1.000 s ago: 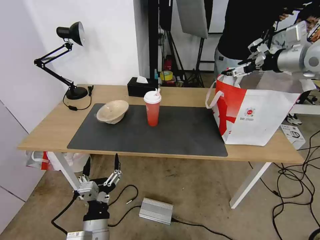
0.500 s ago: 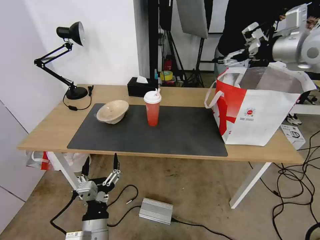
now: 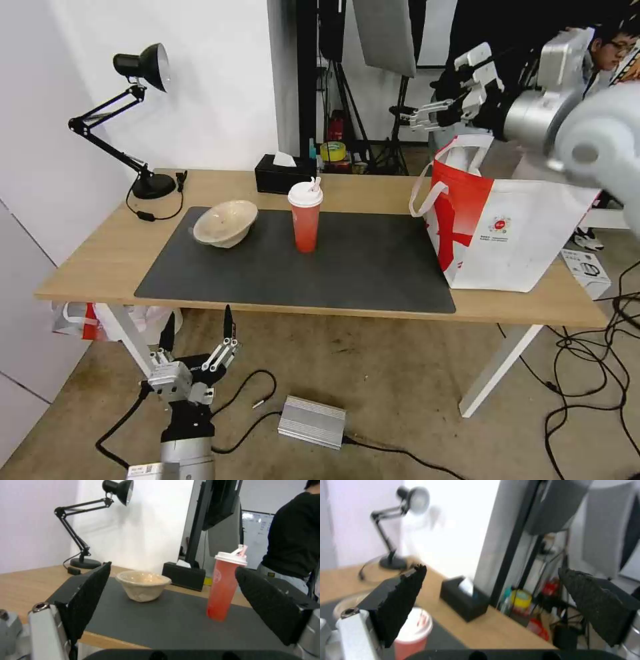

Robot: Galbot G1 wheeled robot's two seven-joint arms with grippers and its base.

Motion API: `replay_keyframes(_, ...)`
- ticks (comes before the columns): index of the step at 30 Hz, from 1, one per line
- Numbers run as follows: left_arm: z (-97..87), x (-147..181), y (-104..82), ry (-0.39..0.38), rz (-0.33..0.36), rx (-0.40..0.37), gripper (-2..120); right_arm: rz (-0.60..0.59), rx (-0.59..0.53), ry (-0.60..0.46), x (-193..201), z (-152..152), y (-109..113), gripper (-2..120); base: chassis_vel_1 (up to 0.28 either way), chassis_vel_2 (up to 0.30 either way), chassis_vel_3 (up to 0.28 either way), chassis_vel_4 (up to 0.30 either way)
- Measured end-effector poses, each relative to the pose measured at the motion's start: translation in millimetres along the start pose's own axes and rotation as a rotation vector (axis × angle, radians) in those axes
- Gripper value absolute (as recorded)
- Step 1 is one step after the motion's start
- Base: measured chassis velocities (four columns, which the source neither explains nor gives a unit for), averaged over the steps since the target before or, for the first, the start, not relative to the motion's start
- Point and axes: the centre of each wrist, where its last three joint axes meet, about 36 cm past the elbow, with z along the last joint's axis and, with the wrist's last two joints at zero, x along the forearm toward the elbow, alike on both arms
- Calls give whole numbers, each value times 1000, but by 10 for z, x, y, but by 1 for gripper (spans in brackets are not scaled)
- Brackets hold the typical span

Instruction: Pick up the trash from the table and place it into the takeout bag.

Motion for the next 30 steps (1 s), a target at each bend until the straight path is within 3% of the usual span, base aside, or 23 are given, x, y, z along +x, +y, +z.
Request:
replay_keyframes(18, -19, -1, 6, -3, 2, -2, 100, 195, -13, -170, 756, 564, 861, 100, 0, 0, 0, 0)
replay_keyframes(30, -79, -6, 25, -15, -2, -7, 100, 267, -81, -171, 1105, 864, 1505, 100, 0, 0, 0, 0)
